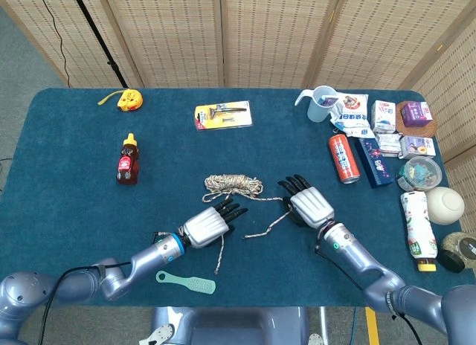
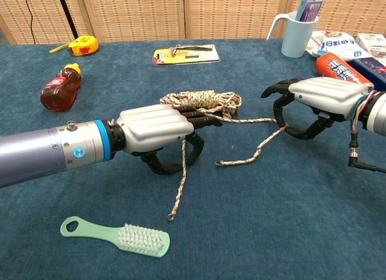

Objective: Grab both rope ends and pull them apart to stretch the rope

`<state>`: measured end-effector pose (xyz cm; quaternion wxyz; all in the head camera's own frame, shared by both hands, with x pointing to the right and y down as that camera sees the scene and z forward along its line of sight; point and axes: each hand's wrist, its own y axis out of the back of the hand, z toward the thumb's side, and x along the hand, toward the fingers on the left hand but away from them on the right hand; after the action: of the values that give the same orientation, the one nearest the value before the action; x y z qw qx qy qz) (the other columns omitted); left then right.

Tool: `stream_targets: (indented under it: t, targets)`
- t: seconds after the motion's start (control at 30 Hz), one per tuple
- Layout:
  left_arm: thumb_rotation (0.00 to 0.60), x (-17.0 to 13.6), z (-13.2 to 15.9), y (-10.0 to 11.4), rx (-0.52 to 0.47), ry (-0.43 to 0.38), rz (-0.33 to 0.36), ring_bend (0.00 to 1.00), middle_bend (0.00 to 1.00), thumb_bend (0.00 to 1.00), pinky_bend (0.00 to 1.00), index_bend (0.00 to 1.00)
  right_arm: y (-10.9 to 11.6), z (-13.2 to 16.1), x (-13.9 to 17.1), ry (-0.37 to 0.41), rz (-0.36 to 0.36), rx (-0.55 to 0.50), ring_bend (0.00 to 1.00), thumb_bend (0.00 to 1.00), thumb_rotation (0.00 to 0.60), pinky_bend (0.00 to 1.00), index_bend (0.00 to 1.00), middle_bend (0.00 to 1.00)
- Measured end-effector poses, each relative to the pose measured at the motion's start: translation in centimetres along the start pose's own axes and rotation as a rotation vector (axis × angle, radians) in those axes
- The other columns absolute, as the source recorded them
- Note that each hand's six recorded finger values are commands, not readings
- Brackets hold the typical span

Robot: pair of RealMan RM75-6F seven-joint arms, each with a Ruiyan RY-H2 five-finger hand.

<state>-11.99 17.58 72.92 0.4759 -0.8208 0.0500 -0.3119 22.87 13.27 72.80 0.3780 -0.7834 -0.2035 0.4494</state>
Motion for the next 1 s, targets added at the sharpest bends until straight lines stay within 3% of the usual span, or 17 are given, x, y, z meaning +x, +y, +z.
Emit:
stream_targets:
  t: [1.0]
  targets:
    - [0.600, 0.10, 0.09, 0.05, -0.006, 0.004, 0.011, 0.00, 0.00, 0.38, 0.00, 0.60, -0.03, -0.17, 0.06, -0.006, 0.002, -0.006, 0.03, 0.56, 0.600, 0.00, 0.59, 0.12]
